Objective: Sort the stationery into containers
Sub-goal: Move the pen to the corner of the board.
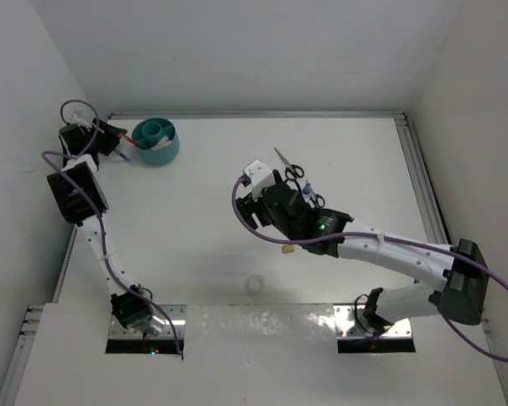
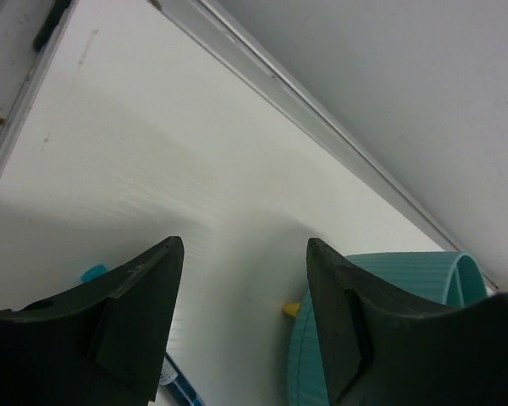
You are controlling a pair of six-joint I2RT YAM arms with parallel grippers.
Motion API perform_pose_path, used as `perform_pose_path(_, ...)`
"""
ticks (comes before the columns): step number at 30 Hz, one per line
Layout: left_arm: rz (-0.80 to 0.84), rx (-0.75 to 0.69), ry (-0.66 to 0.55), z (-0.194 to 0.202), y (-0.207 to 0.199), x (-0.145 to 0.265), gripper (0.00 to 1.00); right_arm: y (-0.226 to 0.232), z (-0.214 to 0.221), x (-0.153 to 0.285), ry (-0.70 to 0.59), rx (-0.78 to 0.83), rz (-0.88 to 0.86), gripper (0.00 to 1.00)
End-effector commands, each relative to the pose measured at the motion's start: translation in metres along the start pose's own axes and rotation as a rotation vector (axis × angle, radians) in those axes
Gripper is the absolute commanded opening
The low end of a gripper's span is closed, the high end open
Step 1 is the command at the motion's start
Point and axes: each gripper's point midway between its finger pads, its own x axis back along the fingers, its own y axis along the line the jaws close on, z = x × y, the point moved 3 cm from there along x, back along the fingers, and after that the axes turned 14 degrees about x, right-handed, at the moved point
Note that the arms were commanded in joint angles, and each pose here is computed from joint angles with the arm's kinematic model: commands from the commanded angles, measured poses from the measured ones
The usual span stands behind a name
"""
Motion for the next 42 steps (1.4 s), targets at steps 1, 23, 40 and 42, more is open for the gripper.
perform_pose_path(1,-0.027,-0.054,-0.023,-0.002,0.001,0.004,0.57,-0.009,-0.018,0.010,-0.061,-0.056,0.017,0.75)
perform_pose_path(23,-0.173,-0.007,0.049,0.027,0.034,0.075,0.57,-0.013,-0.034,0.035,-0.138,-0.071,0.052,0.74)
perform_pose_path(40,-0.225,-0.015,0.154,0.081,0.045,0.145,0.57,-0.017,-0.045,0.080,-0.231,-0.076,0.105,0.72)
perform_pose_path(42,-0.233,-0.011,0.171,0.088,0.049,0.152,0.57,-0.015,-0.048,0.085,-0.244,-0.068,0.103,0.72)
